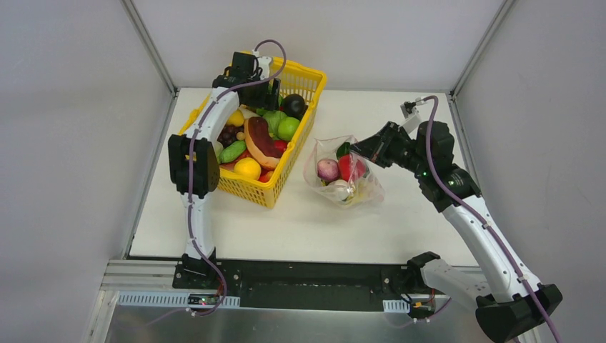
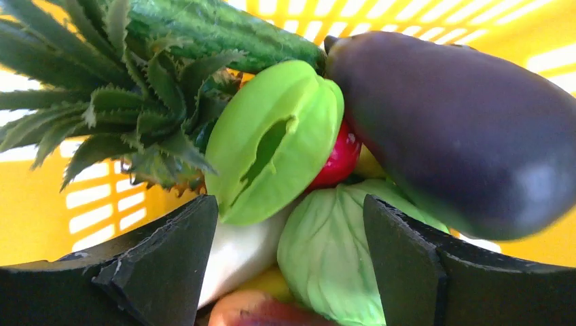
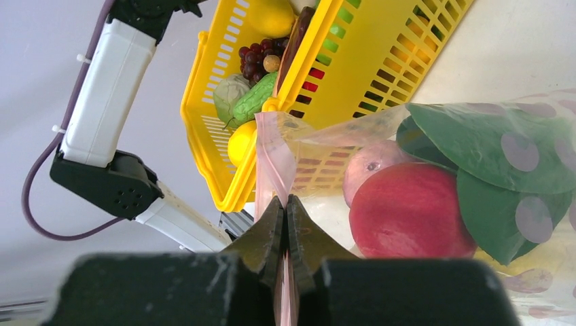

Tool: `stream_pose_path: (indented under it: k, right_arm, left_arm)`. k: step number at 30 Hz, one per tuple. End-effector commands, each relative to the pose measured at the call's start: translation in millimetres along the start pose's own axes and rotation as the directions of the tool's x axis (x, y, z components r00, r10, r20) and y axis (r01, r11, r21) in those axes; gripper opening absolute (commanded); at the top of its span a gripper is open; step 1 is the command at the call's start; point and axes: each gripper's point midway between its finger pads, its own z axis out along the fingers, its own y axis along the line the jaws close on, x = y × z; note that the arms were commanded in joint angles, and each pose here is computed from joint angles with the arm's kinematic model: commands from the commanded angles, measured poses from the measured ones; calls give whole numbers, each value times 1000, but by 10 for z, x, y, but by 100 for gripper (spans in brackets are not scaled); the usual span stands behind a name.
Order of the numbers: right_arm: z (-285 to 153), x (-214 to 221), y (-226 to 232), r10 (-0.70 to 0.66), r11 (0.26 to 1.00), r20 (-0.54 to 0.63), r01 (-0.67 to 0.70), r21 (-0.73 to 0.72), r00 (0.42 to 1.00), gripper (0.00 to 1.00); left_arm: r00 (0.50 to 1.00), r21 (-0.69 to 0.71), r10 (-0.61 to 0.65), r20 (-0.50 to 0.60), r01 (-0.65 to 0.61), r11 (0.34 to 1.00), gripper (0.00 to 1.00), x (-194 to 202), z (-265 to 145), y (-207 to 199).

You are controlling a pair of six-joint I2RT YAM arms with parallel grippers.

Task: Place the food in the zip-top bag and seal the zipper
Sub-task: Pick up the fake fruit from the bin.

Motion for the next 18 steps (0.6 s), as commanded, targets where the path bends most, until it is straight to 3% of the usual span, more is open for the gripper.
stream_pose_path:
  k: [1, 18]
  right_arm:
    - [0, -138, 188, -21, 998, 43, 24, -66, 999, 3]
    - [86, -128, 179, 1, 997, 21, 0, -75, 1000, 3]
  left_arm:
    - [996, -4, 88, 13, -88, 996, 81, -157, -71, -28]
    - [990, -23, 84, -113, -87, 996, 80, 191, 351, 68]
